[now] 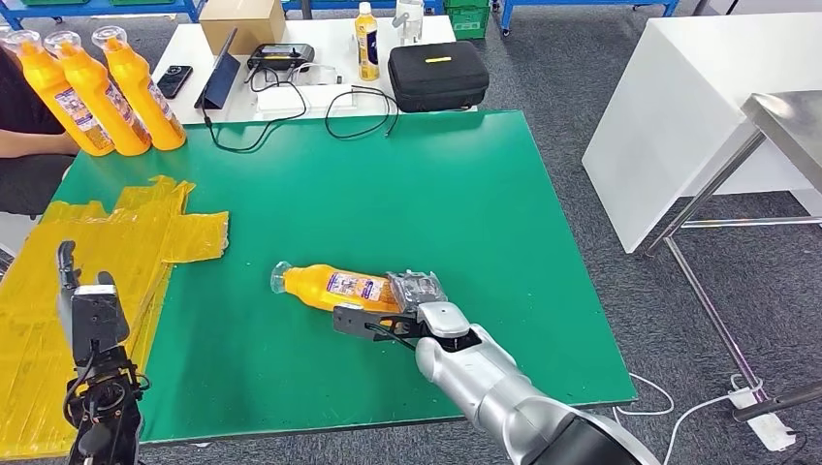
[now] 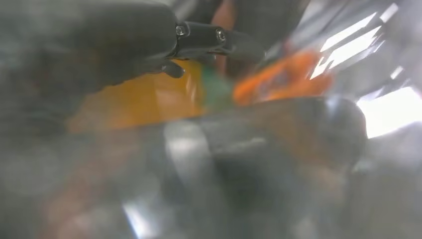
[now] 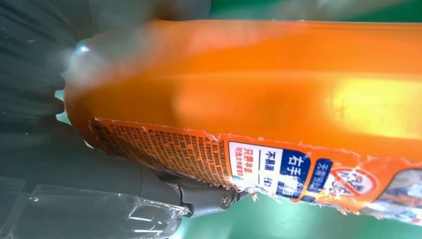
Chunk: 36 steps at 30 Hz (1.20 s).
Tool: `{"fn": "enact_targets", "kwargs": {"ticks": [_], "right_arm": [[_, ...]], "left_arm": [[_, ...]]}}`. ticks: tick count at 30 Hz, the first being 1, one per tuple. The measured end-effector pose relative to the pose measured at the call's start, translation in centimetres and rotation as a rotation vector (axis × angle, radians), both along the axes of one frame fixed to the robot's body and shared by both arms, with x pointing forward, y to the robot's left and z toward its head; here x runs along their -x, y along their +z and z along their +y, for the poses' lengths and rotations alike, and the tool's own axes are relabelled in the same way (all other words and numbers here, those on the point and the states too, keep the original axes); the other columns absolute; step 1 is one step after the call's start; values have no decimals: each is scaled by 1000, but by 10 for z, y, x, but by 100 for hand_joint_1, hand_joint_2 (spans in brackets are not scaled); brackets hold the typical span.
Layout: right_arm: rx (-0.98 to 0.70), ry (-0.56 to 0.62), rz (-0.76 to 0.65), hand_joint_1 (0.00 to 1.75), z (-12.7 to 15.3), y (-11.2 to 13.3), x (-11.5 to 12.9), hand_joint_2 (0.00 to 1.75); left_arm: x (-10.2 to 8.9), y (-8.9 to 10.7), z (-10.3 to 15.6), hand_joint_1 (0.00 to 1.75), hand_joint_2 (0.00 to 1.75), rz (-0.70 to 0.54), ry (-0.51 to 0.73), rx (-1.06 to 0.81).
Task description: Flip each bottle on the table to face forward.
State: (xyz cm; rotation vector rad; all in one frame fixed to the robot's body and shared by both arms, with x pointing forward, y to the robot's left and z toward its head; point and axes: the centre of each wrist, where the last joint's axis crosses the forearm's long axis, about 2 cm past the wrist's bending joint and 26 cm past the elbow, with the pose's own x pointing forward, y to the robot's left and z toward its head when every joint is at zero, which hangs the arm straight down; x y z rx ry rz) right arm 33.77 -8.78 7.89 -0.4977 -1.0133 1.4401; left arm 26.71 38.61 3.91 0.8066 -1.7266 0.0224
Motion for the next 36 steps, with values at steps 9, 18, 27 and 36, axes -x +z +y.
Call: {"fn": "enact_targets", "kwargs": {"ticks": [9,18,27,36], "right_arm": [[-89,-42,3,175,-7,-4,0,175],[-481,-89,-84,175,-19,-20,18,175],[-832,-136,-177,175,-18,-2,43,175],[-978,-104,-201,175,17,37,51,175]], "left_arm": [[17,-3,-6,0,0,17,-137,324],[60,-14,-15,0,175,8,-255,744],[123,-27,-53,0,175,95,-348,1026],[109,-6,-121,0,175,96,-422,1092]]}}
